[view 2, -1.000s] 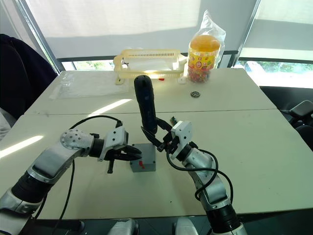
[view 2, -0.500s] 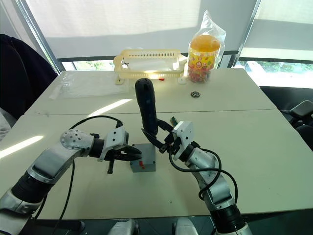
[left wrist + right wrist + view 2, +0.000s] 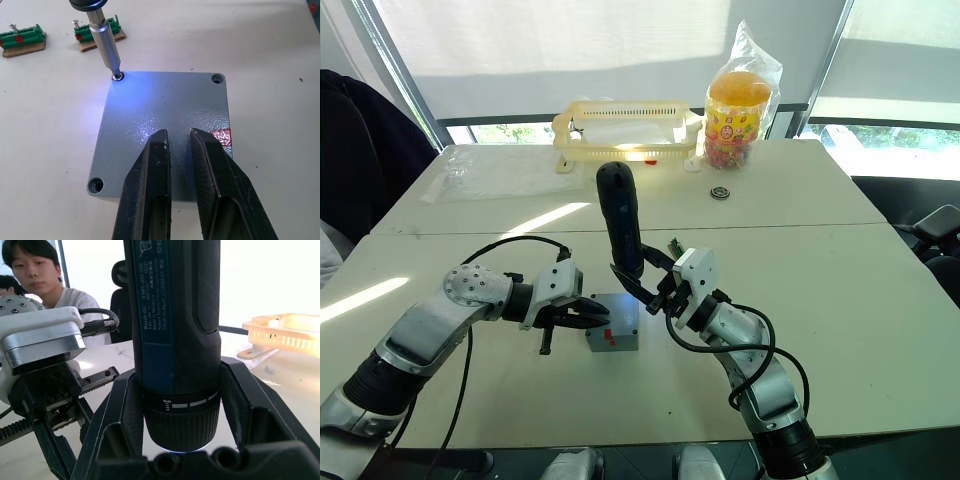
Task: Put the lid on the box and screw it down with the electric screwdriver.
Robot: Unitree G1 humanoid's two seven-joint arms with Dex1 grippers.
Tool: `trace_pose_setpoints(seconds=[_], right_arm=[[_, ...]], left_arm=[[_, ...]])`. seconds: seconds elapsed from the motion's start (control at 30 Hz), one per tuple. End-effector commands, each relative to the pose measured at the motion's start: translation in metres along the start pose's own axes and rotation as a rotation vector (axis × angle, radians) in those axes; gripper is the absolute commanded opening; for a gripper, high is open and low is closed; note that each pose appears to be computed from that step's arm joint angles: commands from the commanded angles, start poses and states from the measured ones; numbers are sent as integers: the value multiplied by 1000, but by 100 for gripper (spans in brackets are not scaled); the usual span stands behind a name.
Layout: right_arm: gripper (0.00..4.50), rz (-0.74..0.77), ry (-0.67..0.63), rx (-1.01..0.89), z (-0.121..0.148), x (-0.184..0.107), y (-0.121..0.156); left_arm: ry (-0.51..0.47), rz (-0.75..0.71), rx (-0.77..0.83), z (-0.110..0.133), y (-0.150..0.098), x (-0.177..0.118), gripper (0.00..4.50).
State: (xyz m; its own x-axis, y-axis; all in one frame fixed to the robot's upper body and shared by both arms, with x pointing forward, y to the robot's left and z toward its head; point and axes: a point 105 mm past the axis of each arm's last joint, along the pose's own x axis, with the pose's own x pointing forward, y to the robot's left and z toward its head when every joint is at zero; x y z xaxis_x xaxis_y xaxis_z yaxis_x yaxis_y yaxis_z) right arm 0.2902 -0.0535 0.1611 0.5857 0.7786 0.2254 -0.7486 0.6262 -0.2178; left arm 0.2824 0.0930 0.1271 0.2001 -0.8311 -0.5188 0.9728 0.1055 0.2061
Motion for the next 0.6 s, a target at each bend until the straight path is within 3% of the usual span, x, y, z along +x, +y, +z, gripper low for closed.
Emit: trace_pose_setpoints(seconds=[0.03,0.6], right_arm=[[177,-28,158,67,-39,-12,-2],[177,-44,215,174,-66,-19,7]], left_arm=[[72,-19,-59,-22,-6,6,67],[69,-19,-60,-22,-7,7,67]])
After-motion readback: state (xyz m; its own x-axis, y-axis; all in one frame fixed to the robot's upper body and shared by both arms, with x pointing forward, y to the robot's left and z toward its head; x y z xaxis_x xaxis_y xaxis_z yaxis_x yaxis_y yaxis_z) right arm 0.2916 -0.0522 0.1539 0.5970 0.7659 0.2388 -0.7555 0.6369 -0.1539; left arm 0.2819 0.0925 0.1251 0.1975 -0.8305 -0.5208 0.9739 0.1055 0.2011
